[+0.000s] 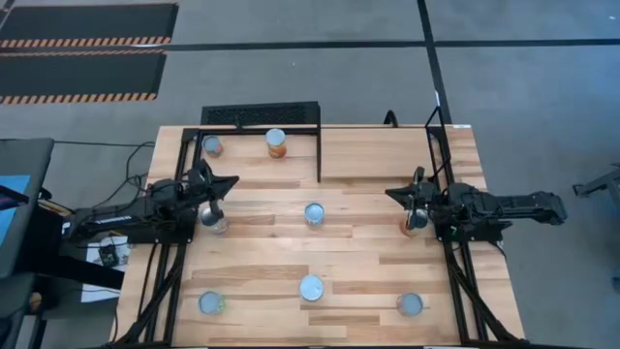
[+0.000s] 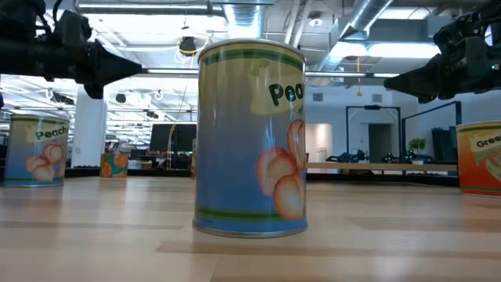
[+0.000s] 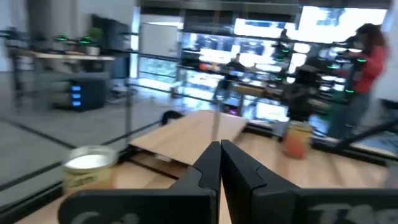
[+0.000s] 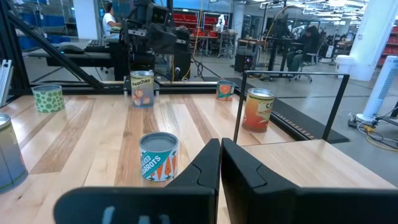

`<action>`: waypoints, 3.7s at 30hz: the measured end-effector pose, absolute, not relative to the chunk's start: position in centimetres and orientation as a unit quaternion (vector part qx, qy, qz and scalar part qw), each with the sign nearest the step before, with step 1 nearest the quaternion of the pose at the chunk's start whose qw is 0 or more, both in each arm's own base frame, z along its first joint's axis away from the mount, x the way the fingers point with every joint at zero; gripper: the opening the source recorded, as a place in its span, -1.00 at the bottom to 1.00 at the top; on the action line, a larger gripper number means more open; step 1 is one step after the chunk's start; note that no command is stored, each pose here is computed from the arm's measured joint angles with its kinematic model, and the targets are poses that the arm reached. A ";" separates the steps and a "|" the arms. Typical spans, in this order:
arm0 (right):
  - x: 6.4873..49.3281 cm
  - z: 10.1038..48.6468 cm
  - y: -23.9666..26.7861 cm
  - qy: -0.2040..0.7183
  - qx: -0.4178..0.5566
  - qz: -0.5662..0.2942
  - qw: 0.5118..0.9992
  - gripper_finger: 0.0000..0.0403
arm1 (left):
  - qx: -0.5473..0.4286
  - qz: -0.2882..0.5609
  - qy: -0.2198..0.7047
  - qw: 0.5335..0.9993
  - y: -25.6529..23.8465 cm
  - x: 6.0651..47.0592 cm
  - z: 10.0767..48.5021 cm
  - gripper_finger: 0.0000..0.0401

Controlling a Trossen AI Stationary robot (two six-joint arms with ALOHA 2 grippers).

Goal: Pick and place cans onto a shelf
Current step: Put the left red can on the shelf

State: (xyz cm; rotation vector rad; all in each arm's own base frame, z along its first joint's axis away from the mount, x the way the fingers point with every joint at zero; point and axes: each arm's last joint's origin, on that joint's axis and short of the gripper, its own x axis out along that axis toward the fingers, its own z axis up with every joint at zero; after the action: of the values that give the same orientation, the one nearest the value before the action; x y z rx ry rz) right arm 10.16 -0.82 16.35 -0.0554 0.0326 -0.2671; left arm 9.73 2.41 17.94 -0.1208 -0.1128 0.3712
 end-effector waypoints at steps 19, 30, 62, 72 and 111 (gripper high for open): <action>10.2 16.4 -0.8 0.016 -0.028 -0.133 0.991 -0.81 | 0.016 0.200 0.154 0.968 4.7 16.5 25.8 -1.00; 10.2 16.4 -0.8 0.016 -0.028 -0.133 0.991 -0.81 | -0.003 0.219 0.286 0.933 12.8 22.2 26.1 -1.00; 10.2 16.4 -0.8 0.016 -0.028 -0.133 0.991 -0.81 | 0.073 0.252 0.505 0.822 20.1 28.2 20.6 -0.62; 10.2 16.4 -0.8 0.016 -0.028 -0.133 0.991 -0.81 | 0.084 0.223 0.515 0.823 19.7 27.8 21.0 -0.99; 10.2 16.3 -0.8 0.021 -0.028 -0.132 0.991 -0.81 | 0.065 0.137 0.267 0.952 9.8 39.1 40.6 -1.00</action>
State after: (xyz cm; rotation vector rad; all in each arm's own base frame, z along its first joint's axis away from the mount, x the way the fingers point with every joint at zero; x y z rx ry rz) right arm 10.23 -0.82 16.28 -0.0565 0.0415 -0.2645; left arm 39.13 9.80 40.65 0.1317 0.5427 0.2789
